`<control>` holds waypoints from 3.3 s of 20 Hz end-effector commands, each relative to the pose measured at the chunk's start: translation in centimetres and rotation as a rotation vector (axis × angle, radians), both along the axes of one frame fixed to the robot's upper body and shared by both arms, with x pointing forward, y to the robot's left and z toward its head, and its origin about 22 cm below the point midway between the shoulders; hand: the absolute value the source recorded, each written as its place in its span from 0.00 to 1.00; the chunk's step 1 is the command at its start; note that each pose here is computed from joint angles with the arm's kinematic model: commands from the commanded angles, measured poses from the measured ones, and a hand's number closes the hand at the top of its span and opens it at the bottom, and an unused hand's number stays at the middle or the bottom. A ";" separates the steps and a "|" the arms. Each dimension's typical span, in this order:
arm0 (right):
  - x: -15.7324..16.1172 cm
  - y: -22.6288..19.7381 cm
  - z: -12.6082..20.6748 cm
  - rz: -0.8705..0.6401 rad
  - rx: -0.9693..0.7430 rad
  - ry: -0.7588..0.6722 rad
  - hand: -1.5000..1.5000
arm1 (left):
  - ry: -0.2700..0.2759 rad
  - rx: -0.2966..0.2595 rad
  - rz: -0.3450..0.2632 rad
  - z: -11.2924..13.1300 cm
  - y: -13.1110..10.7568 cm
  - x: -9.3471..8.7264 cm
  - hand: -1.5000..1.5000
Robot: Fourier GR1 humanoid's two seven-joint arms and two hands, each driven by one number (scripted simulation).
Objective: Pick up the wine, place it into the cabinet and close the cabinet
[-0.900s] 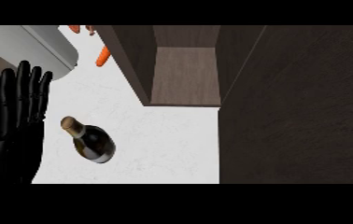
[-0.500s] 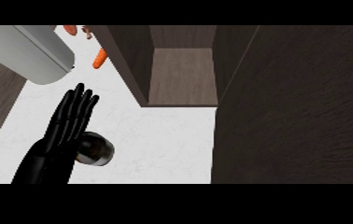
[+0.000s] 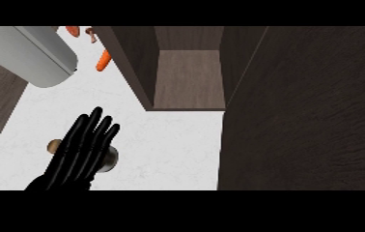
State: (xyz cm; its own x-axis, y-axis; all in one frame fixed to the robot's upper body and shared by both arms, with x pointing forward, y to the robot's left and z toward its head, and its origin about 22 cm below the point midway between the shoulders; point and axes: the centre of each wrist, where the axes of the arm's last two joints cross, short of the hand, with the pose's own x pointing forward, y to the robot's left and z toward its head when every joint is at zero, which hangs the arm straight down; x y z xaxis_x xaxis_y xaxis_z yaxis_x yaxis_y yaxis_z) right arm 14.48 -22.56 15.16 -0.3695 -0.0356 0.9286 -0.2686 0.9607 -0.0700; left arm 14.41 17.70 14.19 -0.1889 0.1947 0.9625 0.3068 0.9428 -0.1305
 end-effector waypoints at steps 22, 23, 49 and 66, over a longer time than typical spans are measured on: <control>-2.8 0.1 4.9 -0.004 -0.012 0.008 0.00 | 0.023 -0.020 0.152 6.4 1.1 -3.6 0.00; -1.6 0.6 4.3 -0.038 0.011 0.010 0.00 | 0.015 -0.005 0.135 6.2 1.5 -3.3 0.00; -3.2 0.8 5.3 -0.023 0.009 0.013 0.00 | 0.207 0.023 0.256 0.4 11.3 1.8 0.00; -2.8 1.6 6.4 -0.009 -0.017 0.002 0.00 | 0.218 0.049 0.302 -9.5 14.2 3.1 0.00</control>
